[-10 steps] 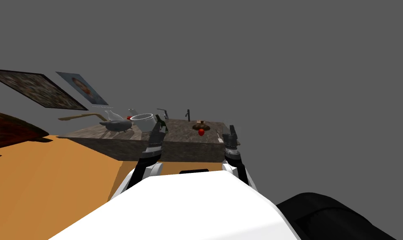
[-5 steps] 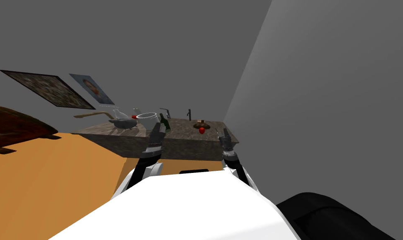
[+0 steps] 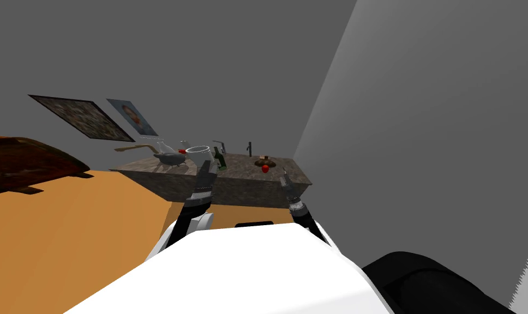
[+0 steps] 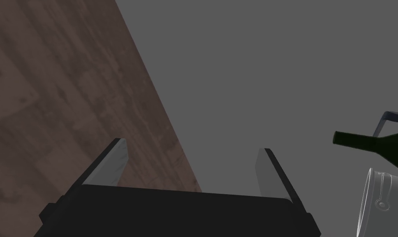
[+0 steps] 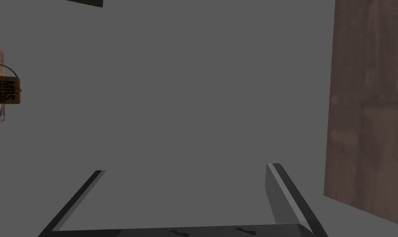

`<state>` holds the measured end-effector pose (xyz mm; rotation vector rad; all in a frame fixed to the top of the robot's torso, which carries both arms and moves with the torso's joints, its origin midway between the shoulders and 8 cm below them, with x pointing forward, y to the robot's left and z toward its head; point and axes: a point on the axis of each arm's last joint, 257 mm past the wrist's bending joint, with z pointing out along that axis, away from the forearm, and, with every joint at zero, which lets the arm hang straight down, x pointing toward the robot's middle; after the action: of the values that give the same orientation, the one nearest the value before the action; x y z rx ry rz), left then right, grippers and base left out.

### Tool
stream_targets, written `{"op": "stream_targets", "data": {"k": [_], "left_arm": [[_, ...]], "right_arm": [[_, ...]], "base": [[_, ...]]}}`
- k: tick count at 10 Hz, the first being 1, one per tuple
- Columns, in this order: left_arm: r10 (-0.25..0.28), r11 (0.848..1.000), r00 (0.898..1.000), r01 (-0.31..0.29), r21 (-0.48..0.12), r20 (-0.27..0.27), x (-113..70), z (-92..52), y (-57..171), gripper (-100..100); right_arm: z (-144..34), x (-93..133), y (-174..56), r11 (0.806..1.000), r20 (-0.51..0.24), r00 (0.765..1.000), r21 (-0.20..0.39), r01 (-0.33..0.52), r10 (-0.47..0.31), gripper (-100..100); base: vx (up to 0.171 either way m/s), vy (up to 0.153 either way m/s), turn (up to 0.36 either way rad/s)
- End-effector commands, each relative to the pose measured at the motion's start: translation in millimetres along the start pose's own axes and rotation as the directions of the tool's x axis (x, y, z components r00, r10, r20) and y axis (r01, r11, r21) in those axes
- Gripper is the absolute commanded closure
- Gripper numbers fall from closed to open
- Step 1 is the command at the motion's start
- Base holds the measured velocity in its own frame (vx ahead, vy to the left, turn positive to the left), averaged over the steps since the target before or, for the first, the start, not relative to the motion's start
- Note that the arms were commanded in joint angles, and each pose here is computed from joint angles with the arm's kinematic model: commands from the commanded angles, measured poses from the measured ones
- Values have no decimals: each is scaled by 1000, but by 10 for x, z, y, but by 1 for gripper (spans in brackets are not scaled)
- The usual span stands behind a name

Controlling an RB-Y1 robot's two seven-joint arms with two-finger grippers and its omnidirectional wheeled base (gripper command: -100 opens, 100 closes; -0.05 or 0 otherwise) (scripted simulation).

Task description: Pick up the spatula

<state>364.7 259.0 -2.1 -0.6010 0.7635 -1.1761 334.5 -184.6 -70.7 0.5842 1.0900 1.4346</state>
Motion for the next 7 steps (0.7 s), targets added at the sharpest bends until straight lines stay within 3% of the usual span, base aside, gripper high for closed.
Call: {"op": "stream_targets", "data": {"k": [1,2,3,4,5,6,7], "left_arm": [[0,1000,1000,0,0,0,0,0,0,0],[0,1000,1000,0,0,0,0,0,0,0],[0,1000,1000,0,0,0,0,0,0,0],[0,1000,1000,0,0,0,0,0,0,0],[0,1000,1000,0,0,0,0,0,0,0],[0,1000,1000,0,0,0,0,0,0,0],[0,1000,1000,0,0,0,0,0,0,0]], "right_arm": [[-51,87,-166,999,-44,999,40,-1,3,-100],[-174,248,-367,994,-88,996,110,-22,32,-100],[-196,261,-381,993,-108,994,116,-11,23,-100],[-354,421,-582,982,-151,987,189,-25,55,-100],[-380,429,-595,981,-170,984,194,-13,47,-100],[-563,579,-788,963,-207,975,269,-24,82,-100],[-598,583,-803,962,-228,971,274,-9,74,-100]], "base": [[-73,-9,17],[-88,-13,49],[-85,-11,23],[-97,-2,60],[-83,0,25],[-88,-4,66],[-76,-3,24]]}}
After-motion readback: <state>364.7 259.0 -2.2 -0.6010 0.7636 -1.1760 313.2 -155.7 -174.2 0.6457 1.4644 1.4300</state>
